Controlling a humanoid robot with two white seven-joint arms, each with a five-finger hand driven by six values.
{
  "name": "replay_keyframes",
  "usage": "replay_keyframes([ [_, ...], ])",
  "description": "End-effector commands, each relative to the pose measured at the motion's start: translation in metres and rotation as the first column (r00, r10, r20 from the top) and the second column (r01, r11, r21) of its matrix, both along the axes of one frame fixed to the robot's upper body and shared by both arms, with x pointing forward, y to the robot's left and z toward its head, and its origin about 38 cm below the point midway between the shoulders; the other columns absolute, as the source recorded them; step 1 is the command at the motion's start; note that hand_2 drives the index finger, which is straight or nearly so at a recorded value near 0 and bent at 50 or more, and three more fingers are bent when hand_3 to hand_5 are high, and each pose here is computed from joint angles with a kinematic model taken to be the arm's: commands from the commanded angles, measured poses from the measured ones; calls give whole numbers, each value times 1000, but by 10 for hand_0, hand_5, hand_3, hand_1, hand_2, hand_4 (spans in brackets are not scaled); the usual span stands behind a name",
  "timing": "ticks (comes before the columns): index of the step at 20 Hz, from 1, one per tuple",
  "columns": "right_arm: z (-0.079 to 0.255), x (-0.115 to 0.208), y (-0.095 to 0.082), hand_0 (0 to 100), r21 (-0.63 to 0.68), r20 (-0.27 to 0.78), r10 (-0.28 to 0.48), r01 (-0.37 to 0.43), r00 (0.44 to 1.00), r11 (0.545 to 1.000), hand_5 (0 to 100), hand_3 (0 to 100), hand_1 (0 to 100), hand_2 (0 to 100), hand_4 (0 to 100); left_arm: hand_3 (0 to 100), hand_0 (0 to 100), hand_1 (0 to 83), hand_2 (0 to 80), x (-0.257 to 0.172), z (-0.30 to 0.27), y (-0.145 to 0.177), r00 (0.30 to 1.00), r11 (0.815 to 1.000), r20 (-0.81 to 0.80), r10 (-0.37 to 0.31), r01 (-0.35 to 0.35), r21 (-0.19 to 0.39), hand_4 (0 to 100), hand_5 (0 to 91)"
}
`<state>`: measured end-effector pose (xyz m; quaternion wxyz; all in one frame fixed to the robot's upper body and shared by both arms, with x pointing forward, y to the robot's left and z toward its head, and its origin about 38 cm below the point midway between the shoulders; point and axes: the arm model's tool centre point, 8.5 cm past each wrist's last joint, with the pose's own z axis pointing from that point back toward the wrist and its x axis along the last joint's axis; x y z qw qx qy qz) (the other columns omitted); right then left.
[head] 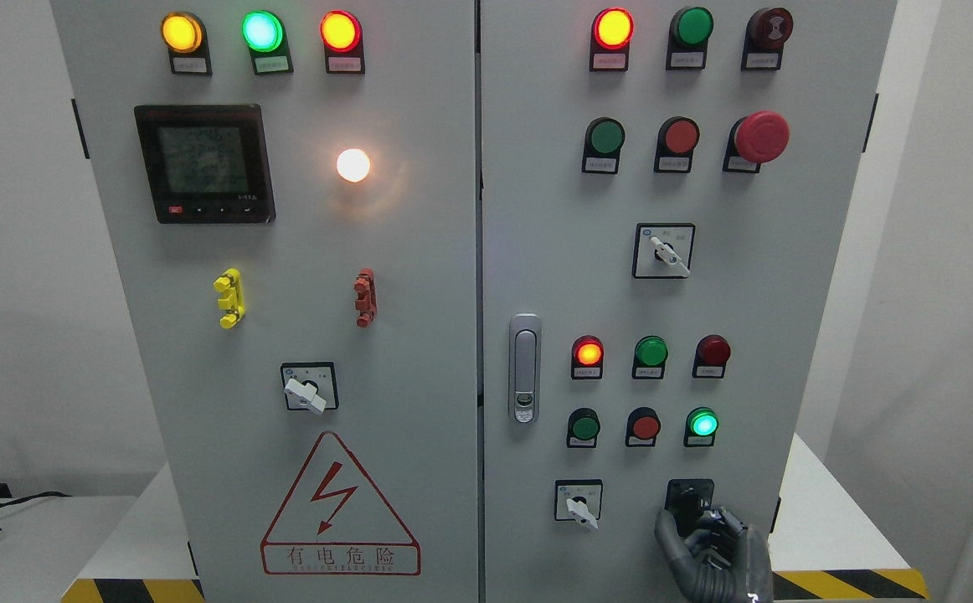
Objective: Trip black knob to open circuit
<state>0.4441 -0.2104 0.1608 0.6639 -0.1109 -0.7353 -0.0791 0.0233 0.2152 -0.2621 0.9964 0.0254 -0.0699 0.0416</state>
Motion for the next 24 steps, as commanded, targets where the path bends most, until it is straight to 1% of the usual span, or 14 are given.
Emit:
replay_keyframes([
  [1,1,0,-2,342,-2,4,-2,2,1000,1000,971,838,809,491,846,0,120,389,0,0,0,0,1000,1000,0,-31,31,0,0,0],
  [22,-1,0,-2,329,-4,2,-3,3,1000,1000,969,837,802,474,843,0,120,389,0,0,0,-1,1000,1000,0,-31,31,-2,0,0],
  [24,-1,0,-4,328,-9,1,-4,4,1000,1000,969,837,802,472,842,0,120,389,0,0,0,0,1000,1000,0,-31,31,0,0,0],
])
